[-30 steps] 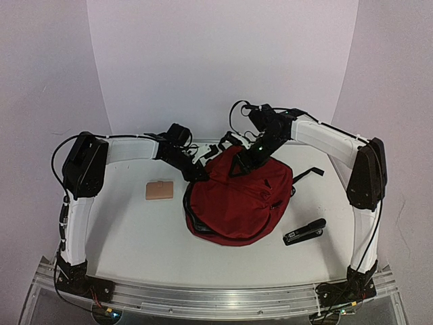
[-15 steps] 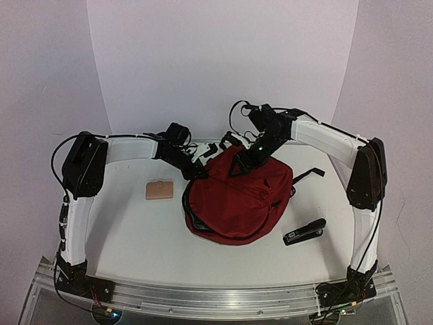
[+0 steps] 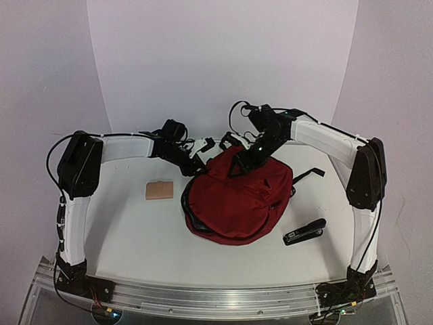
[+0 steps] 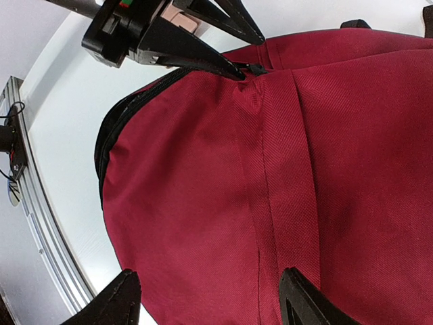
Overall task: Pack the student bag
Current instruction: Adjust the student bag at the center of the board, then zip the student bag at the center of the board.
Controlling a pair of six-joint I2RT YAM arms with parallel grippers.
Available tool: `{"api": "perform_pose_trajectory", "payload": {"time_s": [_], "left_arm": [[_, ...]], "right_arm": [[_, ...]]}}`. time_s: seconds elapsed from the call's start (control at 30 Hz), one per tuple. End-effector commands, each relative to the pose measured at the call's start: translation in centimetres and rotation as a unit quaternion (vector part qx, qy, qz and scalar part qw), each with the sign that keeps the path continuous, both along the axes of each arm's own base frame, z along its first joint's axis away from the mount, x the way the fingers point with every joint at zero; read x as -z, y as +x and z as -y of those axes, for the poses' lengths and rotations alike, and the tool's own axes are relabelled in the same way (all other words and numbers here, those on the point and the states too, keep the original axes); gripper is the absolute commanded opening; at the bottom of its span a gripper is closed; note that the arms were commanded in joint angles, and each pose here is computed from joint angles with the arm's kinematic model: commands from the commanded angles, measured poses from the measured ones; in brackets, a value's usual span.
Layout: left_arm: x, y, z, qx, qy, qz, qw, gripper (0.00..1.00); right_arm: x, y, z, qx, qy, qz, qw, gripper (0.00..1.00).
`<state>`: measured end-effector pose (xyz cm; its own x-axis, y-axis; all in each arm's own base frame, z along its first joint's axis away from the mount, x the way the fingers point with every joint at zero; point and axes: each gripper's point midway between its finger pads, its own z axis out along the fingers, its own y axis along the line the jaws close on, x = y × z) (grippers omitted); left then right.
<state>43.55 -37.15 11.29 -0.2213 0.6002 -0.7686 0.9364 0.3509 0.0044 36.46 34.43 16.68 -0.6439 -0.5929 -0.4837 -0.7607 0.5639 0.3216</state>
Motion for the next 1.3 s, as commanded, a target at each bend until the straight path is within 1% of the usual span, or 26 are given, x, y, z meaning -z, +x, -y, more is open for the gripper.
{"api": "perform_pose_trajectory", "payload": {"time_s": [0.0, 0.4, 0.77, 0.9, 1.03, 1.17, 1.27], "left_arm": [[-4.6, 1.2, 0.6, -0.001, -0.037, 0.042, 0.998, 0.32], [-2.4, 1.4, 1.2, 0.011, -0.027, 0.016, 0.999, 0.36], [-1.0, -0.7, 0.5, 0.048, -0.009, -0.003, 0.999, 0.42], [-1.0, -1.3, 0.9, 0.075, -0.017, -0.012, 0.997, 0.41], [-0.7, -1.1, 1.3, 0.093, -0.015, -0.019, 0.995, 0.38], [-0.6, 0.1, 1.5, 0.097, -0.022, -0.020, 0.995, 0.34], [-0.6, 1.0, 1.6, 0.094, -0.021, -0.016, 0.995, 0.33]], "right_arm": [[0.3, 0.0, 0.1, 0.002, 0.001, -0.008, 1.000, 0.70], [0.3, 0.2, 0.0, 0.003, 0.001, -0.006, 1.000, 0.70], [0.8, 0.1, 0.1, 0.001, -0.003, -0.010, 1.000, 0.71], [0.8, 0.0, 0.1, 0.000, -0.003, -0.012, 1.000, 0.71], [0.7, -0.1, 0.2, -0.001, -0.003, -0.010, 1.000, 0.71], [0.7, -0.2, 0.3, -0.002, -0.006, -0.007, 1.000, 0.71], [0.8, -0.2, 0.5, -0.002, -0.008, -0.007, 1.000, 0.71]]}}
